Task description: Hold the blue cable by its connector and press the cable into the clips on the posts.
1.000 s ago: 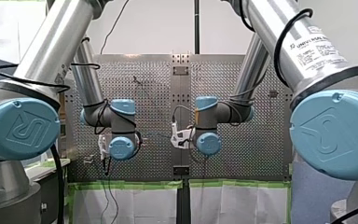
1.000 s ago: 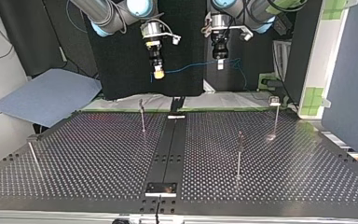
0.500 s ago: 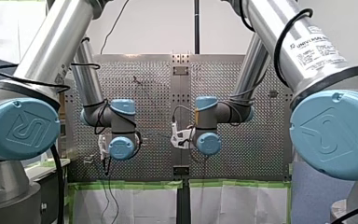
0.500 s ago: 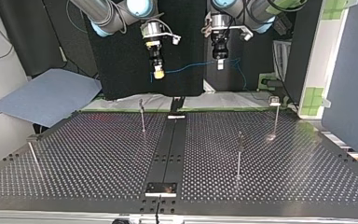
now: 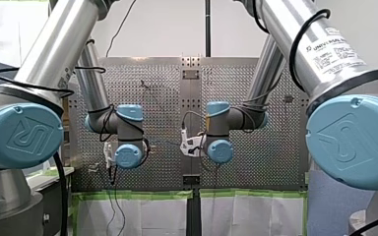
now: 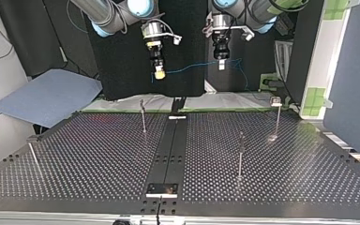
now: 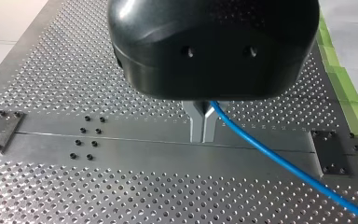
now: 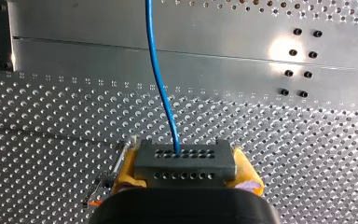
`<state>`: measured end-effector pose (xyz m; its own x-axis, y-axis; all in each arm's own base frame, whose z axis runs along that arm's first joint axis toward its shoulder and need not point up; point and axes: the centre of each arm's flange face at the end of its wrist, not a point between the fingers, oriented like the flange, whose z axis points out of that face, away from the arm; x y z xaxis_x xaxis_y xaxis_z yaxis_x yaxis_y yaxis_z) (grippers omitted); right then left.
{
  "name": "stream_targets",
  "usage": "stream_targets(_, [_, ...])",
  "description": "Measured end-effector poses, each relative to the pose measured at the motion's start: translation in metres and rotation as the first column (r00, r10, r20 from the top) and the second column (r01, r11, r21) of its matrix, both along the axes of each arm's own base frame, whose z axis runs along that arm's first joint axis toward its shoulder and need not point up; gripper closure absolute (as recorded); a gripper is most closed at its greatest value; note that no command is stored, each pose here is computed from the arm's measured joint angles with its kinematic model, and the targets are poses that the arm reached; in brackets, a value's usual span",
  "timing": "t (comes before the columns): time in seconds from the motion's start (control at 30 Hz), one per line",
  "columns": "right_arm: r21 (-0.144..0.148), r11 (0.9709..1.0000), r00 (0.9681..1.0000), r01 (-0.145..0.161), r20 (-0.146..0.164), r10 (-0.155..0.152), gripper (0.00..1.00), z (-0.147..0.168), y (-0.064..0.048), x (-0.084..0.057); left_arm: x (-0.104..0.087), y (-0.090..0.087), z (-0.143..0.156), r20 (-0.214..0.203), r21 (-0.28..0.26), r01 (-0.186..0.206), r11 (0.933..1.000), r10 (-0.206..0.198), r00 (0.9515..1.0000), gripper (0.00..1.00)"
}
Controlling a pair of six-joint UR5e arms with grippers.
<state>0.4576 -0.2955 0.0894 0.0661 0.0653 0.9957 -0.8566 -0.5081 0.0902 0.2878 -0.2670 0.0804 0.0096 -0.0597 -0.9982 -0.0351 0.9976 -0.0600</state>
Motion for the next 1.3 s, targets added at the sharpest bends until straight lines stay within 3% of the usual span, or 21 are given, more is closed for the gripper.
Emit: stream_targets(1.3, [0.0, 1.0, 1.0, 0.0, 0.0, 0.0, 1.0, 0.0, 0.0, 0.0, 0.0, 0.0, 0.0, 0.0, 0.0, 0.0, 1.0, 0.0, 1.0, 1.0])
